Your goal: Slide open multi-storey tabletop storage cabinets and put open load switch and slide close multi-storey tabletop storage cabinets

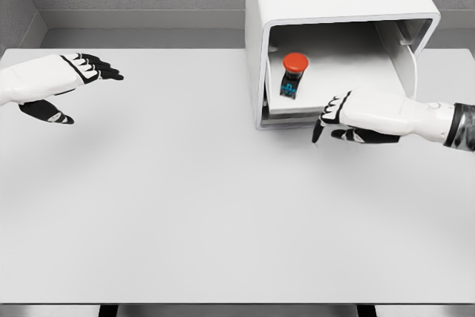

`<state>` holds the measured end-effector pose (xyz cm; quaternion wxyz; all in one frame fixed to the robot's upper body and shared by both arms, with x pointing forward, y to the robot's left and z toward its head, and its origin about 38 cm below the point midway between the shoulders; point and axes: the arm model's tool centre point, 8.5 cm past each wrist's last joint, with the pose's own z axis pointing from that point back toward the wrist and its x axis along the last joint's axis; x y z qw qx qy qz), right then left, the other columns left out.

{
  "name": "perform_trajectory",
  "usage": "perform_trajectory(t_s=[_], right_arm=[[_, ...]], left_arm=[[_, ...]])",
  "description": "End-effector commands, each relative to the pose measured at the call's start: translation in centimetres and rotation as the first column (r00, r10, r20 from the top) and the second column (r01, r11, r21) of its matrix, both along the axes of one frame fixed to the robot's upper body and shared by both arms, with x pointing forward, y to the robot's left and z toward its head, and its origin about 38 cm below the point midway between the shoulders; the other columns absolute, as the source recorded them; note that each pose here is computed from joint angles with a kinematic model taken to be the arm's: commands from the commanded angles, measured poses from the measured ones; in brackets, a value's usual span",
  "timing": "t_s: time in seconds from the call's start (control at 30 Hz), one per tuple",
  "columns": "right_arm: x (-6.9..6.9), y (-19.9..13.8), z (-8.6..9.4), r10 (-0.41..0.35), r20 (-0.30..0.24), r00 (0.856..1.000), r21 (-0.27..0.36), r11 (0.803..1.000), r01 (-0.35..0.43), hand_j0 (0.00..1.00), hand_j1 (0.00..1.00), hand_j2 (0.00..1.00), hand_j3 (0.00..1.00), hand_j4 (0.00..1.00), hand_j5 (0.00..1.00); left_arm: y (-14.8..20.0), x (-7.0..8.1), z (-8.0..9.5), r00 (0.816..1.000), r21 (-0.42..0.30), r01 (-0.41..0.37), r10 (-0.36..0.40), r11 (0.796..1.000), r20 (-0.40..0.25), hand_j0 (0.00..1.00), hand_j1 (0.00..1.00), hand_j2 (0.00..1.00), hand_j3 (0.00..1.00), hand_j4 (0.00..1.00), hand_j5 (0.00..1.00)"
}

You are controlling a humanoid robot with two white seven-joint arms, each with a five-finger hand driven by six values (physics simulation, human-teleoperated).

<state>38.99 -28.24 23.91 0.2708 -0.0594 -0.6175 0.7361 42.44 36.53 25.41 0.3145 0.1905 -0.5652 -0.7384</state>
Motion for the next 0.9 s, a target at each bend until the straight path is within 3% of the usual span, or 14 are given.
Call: perform_trajectory(t_s=[0.0,0.1,0.37,0.53,0.77,0.87], right_arm=[[0.4,0.5,-1.6,-0.006,-0.041,0.999,0.007,1.000,0.006,0.53,0.53,0.53,0.53,0.53,0.53],[1.4,1.1,-1.9,-0.007,-0.044,0.999,0.004,1.000,0.007,0.53,0.53,0.53,0.53,0.53,0.53],[2.2,1.7,-1.9,-0.007,-0.037,0.999,0.007,1.000,0.007,0.53,0.53,0.53,0.53,0.53,0.53],[3.8,1.9,-1.7,-0.025,-0.040,0.999,0.008,1.000,0.025,0.53,0.53,0.53,0.53,0.53,0.53],[3.5,2.0,-1.6,-0.019,-0.032,0.999,0.002,1.000,0.019,0.55,0.55,0.55,0.55,0.55,0.55],[1.6,2.8,-0.1,0.045,0.020,0.999,-0.025,0.999,-0.045,0.61,0.61,0.61,0.61,0.61,0.61]], left_arm=[[0.1,0.0,0.0,1.000,-0.005,-0.004,0.004,1.000,-0.002,1.00,1.00,1.00,1.00,1.00,1.00],[0.1,0.0,0.1,1.000,-0.004,-0.005,0.005,1.000,-0.002,1.00,1.00,1.00,1.00,1.00,1.00],[0.7,0.1,0.0,1.000,-0.001,-0.020,0.020,1.000,-0.005,1.00,1.00,1.00,1.00,1.00,1.00],[0.8,0.1,0.0,1.000,-0.002,-0.023,0.023,1.000,-0.006,1.00,1.00,1.00,1.00,1.00,1.00],[0.8,0.1,0.0,1.000,0.000,-0.024,0.024,1.000,-0.006,1.00,1.00,1.00,1.00,1.00,1.00],[0.9,0.1,0.0,1.000,0.001,-0.027,0.027,1.000,-0.007,1.00,1.00,1.00,1.00,1.00,1.00]])
